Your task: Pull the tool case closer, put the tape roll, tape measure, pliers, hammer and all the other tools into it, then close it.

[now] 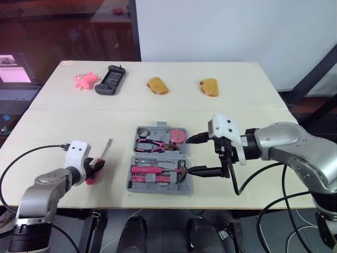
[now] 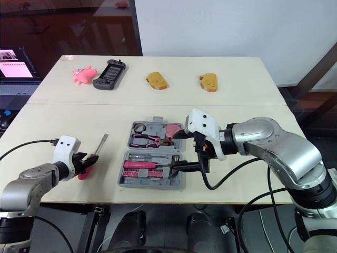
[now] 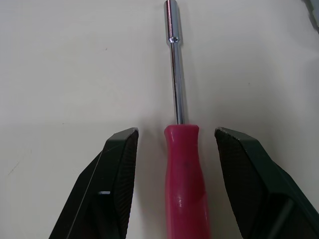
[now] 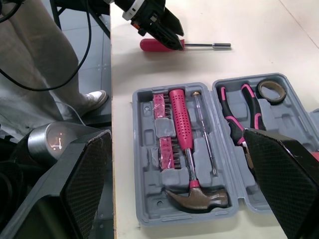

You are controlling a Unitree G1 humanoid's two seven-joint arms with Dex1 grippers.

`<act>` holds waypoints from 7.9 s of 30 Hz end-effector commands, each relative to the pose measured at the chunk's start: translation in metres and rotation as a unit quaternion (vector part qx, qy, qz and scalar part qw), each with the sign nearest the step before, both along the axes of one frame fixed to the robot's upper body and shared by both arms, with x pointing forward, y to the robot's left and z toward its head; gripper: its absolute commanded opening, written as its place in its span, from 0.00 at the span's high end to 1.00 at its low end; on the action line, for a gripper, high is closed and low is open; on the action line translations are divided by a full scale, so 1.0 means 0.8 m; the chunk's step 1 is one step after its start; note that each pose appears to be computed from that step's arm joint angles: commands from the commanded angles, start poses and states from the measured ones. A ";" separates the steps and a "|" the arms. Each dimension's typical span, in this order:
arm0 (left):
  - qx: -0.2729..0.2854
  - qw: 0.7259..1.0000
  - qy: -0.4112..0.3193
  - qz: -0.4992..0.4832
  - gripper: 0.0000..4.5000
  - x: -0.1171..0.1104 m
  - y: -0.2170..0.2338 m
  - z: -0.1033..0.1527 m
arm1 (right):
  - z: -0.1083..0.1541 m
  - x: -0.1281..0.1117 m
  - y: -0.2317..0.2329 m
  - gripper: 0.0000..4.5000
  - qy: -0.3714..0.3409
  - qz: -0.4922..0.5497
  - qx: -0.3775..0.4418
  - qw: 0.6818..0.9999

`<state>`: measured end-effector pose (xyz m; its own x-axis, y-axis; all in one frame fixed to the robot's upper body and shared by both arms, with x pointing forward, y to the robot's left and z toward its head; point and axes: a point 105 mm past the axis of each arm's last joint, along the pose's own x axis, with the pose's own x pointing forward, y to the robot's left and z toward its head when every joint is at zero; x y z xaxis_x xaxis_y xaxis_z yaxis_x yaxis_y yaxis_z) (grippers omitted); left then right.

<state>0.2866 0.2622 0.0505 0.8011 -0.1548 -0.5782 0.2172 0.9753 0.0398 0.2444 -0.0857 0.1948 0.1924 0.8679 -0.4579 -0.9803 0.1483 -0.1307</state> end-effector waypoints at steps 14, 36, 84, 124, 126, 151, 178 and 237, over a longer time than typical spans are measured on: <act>-0.008 0.999 -0.029 0.017 0.87 0.010 0.003 0.016 | 0.015 -0.002 -0.003 0.00 -0.025 0.004 0.004 1.000; 0.036 0.978 0.114 -0.173 0.64 -0.041 0.010 -0.012 | 0.007 -0.009 0.000 0.00 -0.020 -0.015 0.010 1.000; 0.064 0.854 0.056 -0.514 0.92 0.025 -0.099 0.175 | -0.006 -0.032 -0.057 0.00 0.019 -0.051 -0.061 0.997; 0.170 0.719 0.157 -0.655 0.92 -0.022 -0.215 0.085 | -0.017 -0.078 -0.060 0.00 0.068 -0.112 -0.058 0.990; 0.144 0.727 0.181 -0.647 0.92 -0.023 -0.228 0.094 | -0.017 -0.075 -0.060 0.00 0.064 -0.114 -0.058 0.990; 0.325 0.624 0.254 -0.664 0.92 -0.004 -0.251 0.057 | -0.018 -0.050 -0.056 0.00 0.042 -0.118 -0.049 0.991; 0.279 0.675 0.303 -0.612 0.92 -0.022 -0.264 0.035 | -0.023 -0.033 -0.053 0.00 0.022 -0.115 -0.050 0.992; 0.247 0.705 0.311 -0.587 0.92 -0.031 -0.278 0.032 | -0.027 -0.022 -0.051 0.00 0.021 -0.110 -0.052 0.992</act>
<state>0.2613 0.0410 0.0740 -0.1522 -0.1593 -0.9754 0.9875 0.0157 -0.1566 0.2249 -0.1277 0.1661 0.3395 0.7463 -0.5724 -0.9301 0.3570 -0.0862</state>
